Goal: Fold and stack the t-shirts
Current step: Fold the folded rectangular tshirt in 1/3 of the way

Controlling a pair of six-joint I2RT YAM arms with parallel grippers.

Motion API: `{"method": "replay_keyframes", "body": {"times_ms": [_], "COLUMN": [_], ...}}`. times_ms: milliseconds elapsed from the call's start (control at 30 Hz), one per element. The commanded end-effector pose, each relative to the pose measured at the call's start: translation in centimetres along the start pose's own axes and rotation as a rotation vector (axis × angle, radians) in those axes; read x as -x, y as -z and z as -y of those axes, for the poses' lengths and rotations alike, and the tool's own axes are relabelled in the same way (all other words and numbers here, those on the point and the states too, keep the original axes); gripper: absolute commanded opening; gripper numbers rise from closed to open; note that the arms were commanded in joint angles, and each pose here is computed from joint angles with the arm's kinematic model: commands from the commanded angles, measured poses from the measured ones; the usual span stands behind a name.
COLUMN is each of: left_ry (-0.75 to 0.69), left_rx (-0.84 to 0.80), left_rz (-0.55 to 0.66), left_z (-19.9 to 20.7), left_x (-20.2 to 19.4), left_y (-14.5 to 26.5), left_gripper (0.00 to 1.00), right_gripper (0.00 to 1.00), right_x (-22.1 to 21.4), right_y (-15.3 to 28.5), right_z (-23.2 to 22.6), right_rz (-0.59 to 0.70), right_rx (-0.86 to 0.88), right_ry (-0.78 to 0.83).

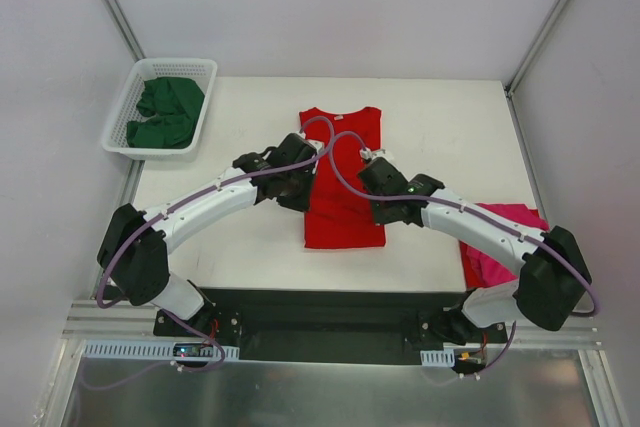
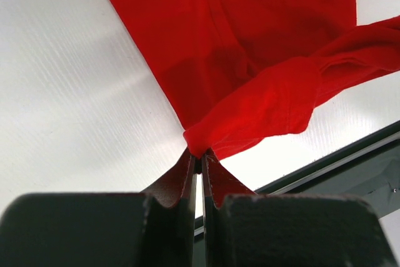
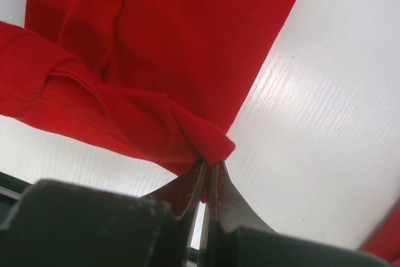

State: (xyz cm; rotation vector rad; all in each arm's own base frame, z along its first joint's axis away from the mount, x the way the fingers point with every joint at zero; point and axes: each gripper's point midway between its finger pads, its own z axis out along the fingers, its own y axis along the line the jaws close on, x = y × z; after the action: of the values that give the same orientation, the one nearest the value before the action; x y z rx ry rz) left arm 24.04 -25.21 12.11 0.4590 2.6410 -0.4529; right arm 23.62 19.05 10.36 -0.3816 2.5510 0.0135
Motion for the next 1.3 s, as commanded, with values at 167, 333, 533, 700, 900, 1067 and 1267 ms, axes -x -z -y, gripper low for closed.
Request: {"method": "replay_keyframes", "body": {"times_ms": [167,333,533,700,900,1067,1267], "left_ry": [-0.013,-0.014,-0.015,-0.011,-0.008,-0.003,0.004], "left_rx": [0.005,0.011,0.012,0.019,0.031,0.038,0.044], "left_rz": [0.024,0.025,0.011,-0.004,-0.02,-0.022,-0.027], "left_z": [-0.3,-0.4,-0.5,-0.8,-1.3,-1.7,-2.1], "left_x": [1.5,2.3,3.0,3.1,3.1,3.4,3.7], "left_y": [0.6,0.6,0.0,-0.6,-1.2,-1.5,-1.9], "left_gripper": [0.0,0.0,0.0,0.0,0.0,0.0,0.0], "right_gripper": [0.01,0.01,0.01,0.01,0.01,0.01,0.01], "right_x": [1.6,2.5,3.2,3.6,3.7,4.0,4.9], "right_y": [1.8,1.8,1.0,0.2,-1.2,-2.4,-3.1], "right_z": [1.1,1.5,2.0,1.9,1.8,1.7,1.4], "right_rz": [0.048,0.061,0.056,0.052,0.035,0.022,0.017], "right_rx": [-0.029,-0.042,-0.053,-0.045,-0.033,-0.025,-0.01], "right_ry": [-0.003,-0.005,-0.002,-0.006,-0.005,-0.009,-0.006]}}
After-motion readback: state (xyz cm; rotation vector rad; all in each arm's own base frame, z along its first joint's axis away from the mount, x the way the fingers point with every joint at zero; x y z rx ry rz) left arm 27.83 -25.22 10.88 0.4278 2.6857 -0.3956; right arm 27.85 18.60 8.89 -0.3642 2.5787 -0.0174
